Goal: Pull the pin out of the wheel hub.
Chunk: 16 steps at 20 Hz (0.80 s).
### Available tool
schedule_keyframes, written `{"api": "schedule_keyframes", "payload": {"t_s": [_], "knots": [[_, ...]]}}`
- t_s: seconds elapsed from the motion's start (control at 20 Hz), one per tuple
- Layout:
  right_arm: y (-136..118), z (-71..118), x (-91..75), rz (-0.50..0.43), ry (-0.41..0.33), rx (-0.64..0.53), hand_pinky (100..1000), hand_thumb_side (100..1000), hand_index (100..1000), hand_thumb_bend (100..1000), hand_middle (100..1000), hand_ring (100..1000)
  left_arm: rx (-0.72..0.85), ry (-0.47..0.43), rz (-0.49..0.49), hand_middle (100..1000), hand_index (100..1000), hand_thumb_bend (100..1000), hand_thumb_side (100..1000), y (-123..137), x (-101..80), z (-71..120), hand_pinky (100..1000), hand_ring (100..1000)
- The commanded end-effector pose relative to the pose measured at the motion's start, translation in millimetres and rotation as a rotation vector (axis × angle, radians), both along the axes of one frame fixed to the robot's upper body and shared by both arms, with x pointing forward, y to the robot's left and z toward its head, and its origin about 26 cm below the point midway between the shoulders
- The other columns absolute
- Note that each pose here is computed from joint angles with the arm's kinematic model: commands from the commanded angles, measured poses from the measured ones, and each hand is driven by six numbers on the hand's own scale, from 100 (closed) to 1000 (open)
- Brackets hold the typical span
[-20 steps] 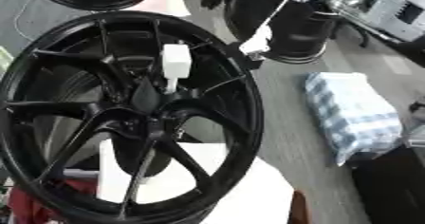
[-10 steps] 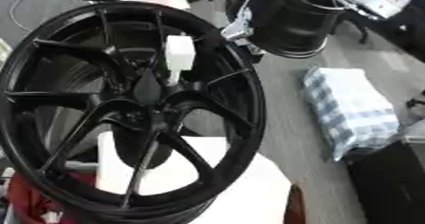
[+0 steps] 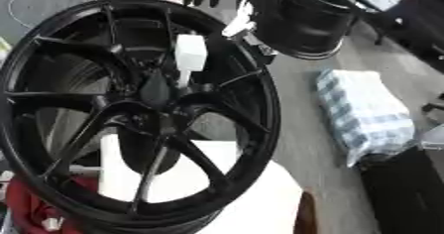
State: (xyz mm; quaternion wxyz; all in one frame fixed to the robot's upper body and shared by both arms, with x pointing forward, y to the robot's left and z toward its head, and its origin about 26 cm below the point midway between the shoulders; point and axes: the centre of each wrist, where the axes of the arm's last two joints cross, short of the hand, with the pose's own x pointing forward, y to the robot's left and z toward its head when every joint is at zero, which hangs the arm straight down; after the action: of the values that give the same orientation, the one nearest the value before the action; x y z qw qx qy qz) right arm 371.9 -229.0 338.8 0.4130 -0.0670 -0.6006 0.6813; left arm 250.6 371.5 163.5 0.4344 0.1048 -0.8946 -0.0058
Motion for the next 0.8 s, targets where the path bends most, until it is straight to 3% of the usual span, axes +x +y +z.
{"api": "schedule_keyframes", "payload": {"t_s": [0.05,0.8], "knots": [[-3,13.9,0.9,-0.01,-0.018,-0.002,740,286,823,542,754,813,0.019,-0.018,-0.009,604,816,113,795,-1,0.3,8.5,974,644],[-3,-4.2,9.8,-0.073,0.012,-0.033,760,269,824,535,773,856,0.018,-0.015,-0.021,604,816,116,800,-4,2.6,10.6,976,641]]}}
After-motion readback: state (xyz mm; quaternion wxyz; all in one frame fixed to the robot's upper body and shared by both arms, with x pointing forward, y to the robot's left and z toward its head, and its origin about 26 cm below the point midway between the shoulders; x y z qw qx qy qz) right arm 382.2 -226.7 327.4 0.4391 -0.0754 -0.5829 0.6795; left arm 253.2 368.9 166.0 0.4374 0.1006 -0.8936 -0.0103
